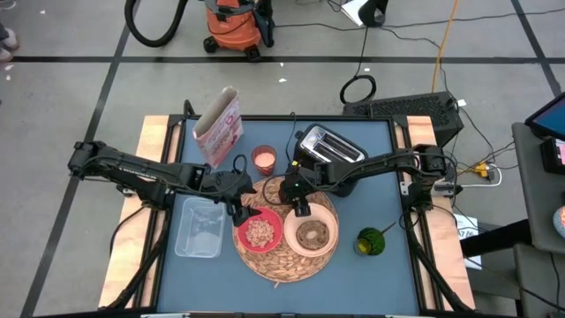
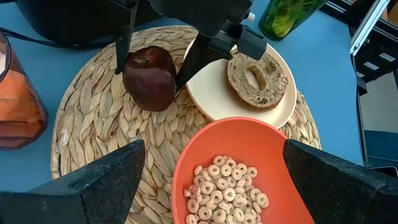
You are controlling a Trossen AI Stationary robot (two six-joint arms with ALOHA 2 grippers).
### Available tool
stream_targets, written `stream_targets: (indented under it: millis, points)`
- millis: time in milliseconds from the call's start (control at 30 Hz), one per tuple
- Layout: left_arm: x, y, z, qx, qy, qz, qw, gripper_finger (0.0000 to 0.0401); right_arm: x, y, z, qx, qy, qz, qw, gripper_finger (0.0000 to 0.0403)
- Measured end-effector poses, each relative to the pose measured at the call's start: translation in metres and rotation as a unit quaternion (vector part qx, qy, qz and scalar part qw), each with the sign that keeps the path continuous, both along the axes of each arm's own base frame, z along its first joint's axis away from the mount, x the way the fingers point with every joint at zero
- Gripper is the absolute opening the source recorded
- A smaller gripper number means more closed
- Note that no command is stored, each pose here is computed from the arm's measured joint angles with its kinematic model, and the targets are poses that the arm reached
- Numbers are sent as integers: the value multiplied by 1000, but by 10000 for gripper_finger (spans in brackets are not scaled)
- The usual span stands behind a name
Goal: Arrange a breakfast setting
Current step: Put the apple from the transparent bin to the top left of the orange plate on the placemat, then put the gold spoon from the green cup to the left side of the placemat
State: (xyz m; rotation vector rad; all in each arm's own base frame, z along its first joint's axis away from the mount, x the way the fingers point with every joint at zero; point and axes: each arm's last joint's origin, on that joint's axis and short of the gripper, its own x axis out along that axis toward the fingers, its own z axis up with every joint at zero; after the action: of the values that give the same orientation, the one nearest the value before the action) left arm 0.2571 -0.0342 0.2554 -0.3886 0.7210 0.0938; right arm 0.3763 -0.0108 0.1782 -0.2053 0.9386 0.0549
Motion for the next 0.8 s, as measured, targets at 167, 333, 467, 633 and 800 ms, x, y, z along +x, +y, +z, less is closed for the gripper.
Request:
stream_targets:
  millis: [167, 333, 467, 633, 800]
  points:
    - [0, 0, 0, 0, 0, 0, 1000, 386, 0, 0, 0, 0, 0, 0, 1000, 290]
    - [0, 0, 0, 0, 0, 0, 1000, 386, 0, 0, 0, 0, 0, 0, 1000, 305]
    - [0, 0, 0, 0, 0, 0, 1000, 386, 0, 0, 0, 1, 0, 0, 1000, 321]
    - [0, 0, 0, 1, 0, -1, 1000, 386, 0, 0, 0, 1, 0, 0, 1000, 349]
    - [0, 0, 0, 2, 0, -2, 1000, 386, 0, 0, 0, 1, 0, 0, 1000, 366]
